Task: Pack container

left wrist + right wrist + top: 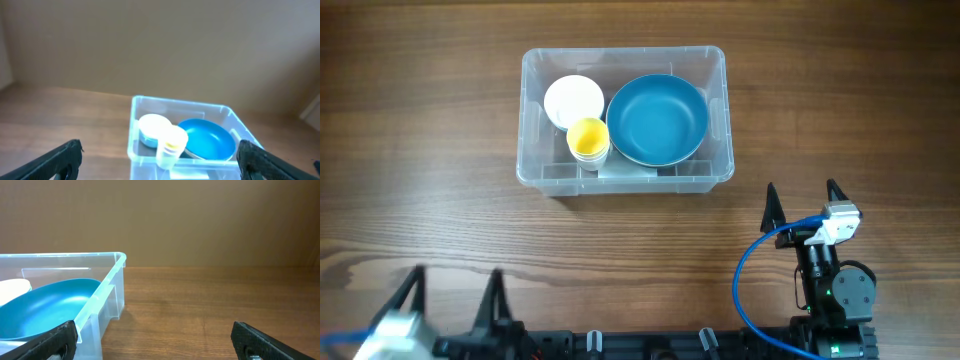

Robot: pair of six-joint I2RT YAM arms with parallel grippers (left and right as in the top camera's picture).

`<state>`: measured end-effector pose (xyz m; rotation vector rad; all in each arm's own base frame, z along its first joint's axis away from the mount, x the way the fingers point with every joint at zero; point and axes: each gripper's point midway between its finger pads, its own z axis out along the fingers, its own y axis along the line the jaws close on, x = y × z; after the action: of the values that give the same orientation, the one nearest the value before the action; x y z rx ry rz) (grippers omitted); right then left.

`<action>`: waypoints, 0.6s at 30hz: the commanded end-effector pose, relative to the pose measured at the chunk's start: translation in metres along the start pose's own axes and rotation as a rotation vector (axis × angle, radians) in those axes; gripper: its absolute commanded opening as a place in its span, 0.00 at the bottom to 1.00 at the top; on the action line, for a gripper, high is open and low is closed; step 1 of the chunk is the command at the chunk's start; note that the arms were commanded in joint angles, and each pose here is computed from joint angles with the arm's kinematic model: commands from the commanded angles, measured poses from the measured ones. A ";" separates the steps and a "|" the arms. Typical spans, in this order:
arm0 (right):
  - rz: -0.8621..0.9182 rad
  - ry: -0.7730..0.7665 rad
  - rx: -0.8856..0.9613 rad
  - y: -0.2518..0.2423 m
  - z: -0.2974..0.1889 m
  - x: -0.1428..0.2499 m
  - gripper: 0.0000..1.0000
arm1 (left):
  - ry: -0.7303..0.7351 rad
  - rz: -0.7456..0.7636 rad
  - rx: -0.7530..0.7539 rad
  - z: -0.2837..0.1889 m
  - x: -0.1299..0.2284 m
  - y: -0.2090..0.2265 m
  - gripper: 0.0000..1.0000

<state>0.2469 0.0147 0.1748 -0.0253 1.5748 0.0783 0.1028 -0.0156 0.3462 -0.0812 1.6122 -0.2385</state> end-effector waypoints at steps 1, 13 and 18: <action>0.019 -0.012 0.020 -0.004 -0.001 -0.002 1.00 | 0.023 -0.006 0.096 0.030 0.027 -0.009 1.00; 0.019 -0.012 0.020 -0.004 -0.001 -0.002 1.00 | -0.072 0.014 0.172 0.120 0.092 0.001 1.00; 0.019 -0.012 0.020 -0.004 -0.001 -0.002 1.00 | -0.015 0.007 0.159 0.134 0.130 0.010 1.00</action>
<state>0.2469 0.0147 0.1748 -0.0250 1.5748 0.0786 0.2269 -0.0415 0.2293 0.0260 1.5519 -0.3424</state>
